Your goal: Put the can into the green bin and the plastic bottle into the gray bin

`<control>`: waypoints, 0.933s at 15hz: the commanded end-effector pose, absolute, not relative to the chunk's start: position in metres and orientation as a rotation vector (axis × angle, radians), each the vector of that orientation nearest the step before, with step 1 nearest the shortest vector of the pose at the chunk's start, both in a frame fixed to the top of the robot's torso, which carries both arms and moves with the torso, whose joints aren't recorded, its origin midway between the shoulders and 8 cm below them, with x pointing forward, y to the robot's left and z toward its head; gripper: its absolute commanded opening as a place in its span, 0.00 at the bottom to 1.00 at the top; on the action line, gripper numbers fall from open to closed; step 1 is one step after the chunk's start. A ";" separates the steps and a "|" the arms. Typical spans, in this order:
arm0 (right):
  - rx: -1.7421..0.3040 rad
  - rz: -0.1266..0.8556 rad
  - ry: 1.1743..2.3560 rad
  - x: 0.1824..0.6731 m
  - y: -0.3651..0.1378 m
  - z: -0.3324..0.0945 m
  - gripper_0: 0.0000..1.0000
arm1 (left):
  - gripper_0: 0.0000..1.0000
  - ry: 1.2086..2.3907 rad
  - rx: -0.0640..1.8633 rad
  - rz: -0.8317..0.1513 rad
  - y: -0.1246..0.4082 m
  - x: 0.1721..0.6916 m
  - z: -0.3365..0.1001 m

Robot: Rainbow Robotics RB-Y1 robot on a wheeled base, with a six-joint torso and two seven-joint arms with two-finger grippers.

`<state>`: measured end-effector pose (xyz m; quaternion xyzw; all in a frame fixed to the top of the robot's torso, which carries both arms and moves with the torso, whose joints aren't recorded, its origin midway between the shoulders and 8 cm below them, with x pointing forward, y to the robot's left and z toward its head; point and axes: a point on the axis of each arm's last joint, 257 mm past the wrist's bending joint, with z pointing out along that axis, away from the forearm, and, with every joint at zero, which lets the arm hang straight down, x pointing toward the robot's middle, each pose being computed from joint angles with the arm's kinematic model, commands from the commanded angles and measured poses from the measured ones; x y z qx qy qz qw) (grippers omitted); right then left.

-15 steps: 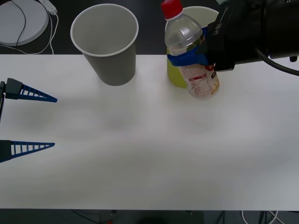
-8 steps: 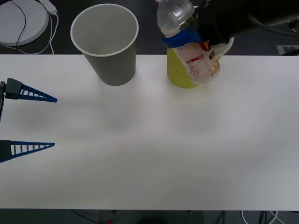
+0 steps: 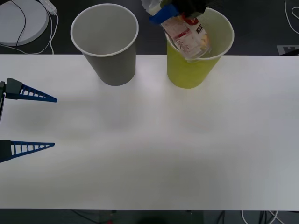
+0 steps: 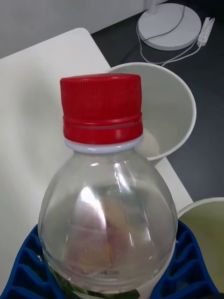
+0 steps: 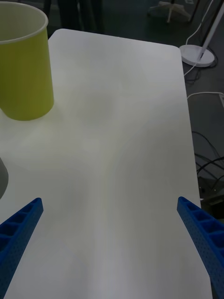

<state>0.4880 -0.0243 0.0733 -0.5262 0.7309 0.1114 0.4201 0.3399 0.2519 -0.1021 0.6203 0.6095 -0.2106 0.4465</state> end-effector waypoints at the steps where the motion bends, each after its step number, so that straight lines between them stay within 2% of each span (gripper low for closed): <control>1: -1.317 0.226 1.877 0.501 -0.019 0.082 0.00 | 1.00 1.509 1.536 -0.521 0.252 0.340 -0.102; 5: -1.240 0.191 1.958 0.520 -0.002 0.095 0.00 | 1.00 1.509 1.536 -0.521 0.252 0.340 -0.102; 8: -1.196 0.191 1.982 0.534 0.008 0.108 0.00 | 1.00 1.509 1.536 -0.521 0.252 0.340 -0.102; 14: -1.107 0.124 2.038 0.565 0.029 0.118 0.00 | 1.00 1.509 1.536 -0.521 0.252 0.340 -0.102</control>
